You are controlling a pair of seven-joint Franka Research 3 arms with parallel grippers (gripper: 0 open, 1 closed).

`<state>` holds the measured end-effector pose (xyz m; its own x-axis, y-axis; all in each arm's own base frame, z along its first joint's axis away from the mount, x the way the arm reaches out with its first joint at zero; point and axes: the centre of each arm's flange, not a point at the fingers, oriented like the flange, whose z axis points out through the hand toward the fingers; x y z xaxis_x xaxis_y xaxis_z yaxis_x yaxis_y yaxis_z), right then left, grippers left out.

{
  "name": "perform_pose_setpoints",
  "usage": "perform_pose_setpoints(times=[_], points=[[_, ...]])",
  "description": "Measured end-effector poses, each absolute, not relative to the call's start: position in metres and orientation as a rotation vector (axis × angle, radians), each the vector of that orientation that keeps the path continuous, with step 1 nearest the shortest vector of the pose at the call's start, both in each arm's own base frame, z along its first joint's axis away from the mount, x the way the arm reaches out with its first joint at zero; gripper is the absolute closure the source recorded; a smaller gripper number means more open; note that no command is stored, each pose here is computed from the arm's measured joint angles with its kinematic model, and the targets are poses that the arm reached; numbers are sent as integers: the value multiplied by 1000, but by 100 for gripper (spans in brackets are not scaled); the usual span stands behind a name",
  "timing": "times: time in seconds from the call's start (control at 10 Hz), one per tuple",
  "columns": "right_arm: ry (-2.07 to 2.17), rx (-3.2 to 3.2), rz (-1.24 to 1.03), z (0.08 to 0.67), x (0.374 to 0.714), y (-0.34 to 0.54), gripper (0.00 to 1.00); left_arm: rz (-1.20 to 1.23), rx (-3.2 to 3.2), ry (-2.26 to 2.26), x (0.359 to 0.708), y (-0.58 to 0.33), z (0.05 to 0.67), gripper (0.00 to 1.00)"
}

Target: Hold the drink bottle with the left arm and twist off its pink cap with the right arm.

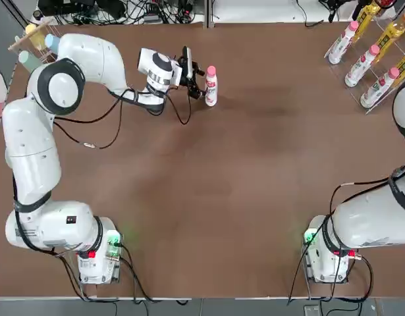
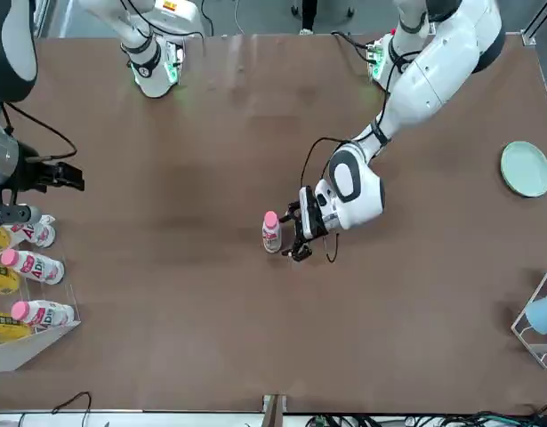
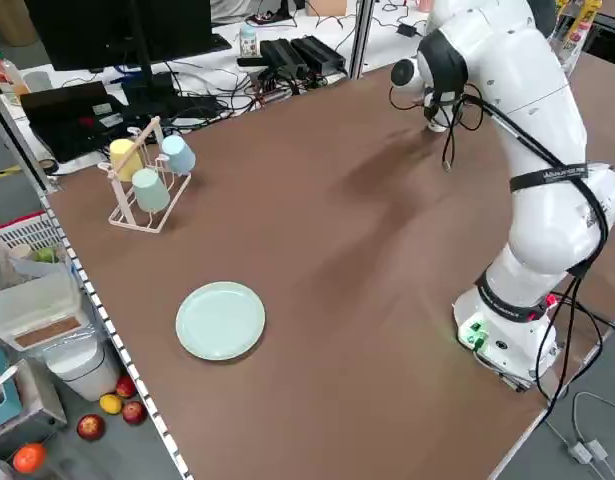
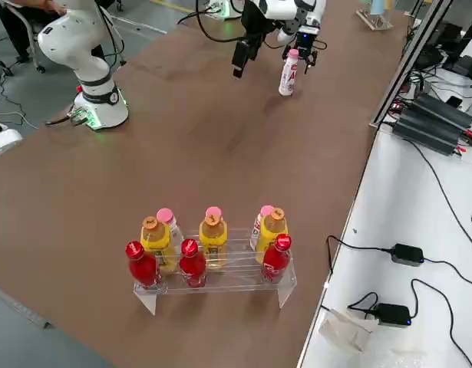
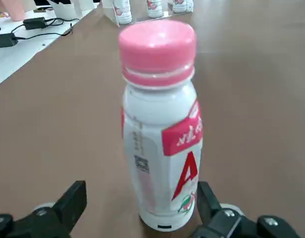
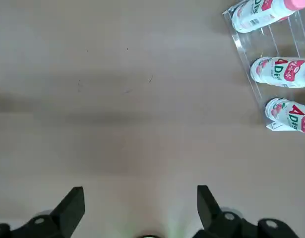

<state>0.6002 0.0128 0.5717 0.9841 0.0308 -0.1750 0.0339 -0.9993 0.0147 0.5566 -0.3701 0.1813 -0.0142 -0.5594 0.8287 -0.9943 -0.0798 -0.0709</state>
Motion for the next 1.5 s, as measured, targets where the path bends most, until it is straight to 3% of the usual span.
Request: perform_pose_setpoints(times=[0.6, 1.5], points=[[57, 3112, -274, 572, 600, 13, 0, 977, 1642, -1646, 528, -376, 149, 2], [99, 3115, -225, 569, 606, 28, 0, 988, 1667, -1530, 532, -372, 150, 1]])
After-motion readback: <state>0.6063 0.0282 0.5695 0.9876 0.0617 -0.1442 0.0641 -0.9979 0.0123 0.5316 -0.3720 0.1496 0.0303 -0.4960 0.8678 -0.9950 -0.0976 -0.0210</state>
